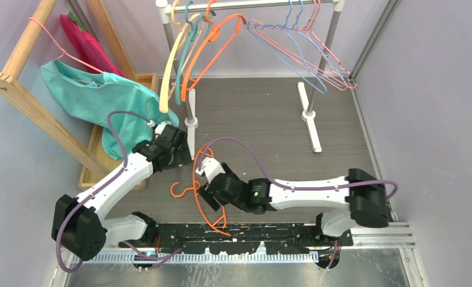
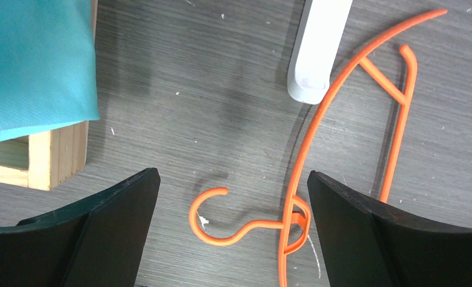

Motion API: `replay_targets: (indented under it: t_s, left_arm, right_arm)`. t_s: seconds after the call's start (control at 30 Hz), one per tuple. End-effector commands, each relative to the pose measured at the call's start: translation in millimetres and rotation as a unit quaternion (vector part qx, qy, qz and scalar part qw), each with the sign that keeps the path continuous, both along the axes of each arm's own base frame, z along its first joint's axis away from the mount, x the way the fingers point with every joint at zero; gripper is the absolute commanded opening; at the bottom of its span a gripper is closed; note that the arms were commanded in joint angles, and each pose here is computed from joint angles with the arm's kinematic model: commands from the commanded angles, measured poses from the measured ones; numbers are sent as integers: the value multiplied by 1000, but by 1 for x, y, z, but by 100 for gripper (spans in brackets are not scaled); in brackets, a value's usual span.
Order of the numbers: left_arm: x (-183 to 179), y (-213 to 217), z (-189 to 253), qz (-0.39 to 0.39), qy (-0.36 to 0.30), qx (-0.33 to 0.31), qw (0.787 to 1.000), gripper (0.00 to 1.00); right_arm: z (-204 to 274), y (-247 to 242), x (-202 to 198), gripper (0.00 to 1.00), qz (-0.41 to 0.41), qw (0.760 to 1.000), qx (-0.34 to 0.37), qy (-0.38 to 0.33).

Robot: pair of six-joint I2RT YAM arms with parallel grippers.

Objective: Organize the hangers

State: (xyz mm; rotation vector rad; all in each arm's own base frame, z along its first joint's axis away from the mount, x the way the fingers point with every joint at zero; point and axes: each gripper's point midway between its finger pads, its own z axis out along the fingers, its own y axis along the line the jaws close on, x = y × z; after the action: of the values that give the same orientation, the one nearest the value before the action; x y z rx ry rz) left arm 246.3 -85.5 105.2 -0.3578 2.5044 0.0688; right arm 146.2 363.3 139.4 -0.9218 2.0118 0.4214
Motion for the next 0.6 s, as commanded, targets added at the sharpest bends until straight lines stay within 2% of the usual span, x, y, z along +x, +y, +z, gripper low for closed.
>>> replay_targets:
  t_s: [0.0,0.2,0.57]
  left_arm:
    - [7,6,10,8,-3,2,1000,98]
    - [3,16,7,22,-9,-4,1000,98]
    - [-3,20,-2,16,-2,0,1000,98]
  right_arm:
    - [-10,39,-13,79,39,999,9,12]
    - [-52,64,-30,78,64,996,-17,53]
    - [-65,82,-45,75,93,992,-11,89]
